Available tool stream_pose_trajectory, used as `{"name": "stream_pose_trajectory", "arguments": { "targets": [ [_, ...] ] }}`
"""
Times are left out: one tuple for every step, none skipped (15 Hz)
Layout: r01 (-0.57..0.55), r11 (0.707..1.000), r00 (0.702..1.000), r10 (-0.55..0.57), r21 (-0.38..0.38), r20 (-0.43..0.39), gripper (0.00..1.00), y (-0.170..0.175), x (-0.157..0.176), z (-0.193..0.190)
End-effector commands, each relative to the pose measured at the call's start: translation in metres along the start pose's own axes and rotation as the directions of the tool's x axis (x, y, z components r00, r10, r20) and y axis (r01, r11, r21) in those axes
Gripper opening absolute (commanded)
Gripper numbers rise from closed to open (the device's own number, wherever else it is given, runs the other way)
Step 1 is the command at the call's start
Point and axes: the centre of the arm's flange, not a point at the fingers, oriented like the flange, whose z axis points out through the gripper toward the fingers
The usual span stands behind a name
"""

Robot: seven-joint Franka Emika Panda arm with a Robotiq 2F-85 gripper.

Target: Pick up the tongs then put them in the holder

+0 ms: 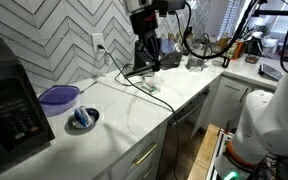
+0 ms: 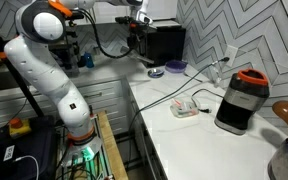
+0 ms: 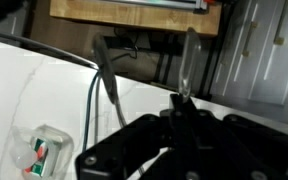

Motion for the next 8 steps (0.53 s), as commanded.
{"name": "stream_pose_trajectory", "arguments": {
  "targets": [
    [0.089, 0.989, 0.986, -0.072, -0.116, 0.148, 0.01, 0.047, -0.027, 0.009],
    [0.127, 0.981, 0.976, -0.097, -0.147, 0.195, 0.01, 0.066, -0.035, 0.014],
    [0.147, 0.972, 0.963, -0.099, -0.181, 0.252, 0.01, 0.086, -0.044, 0.017],
    [0.165, 0.963, 0.948, -0.096, -0.212, 0.304, 0.01, 0.108, -0.053, 0.021],
    [0.186, 0.953, 0.932, -0.092, -0.241, 0.352, 0.01, 0.134, -0.067, 0.023],
    [0.21, 0.944, 0.916, -0.099, -0.256, 0.388, 0.01, 0.156, -0.076, 0.027],
    [0.253, 0.931, 0.895, -0.122, -0.263, 0.428, 0.01, 0.178, -0.088, 0.027],
    [0.301, 0.917, 0.877, -0.158, -0.262, 0.454, 0.01, 0.201, -0.098, 0.031]
  ]
}}
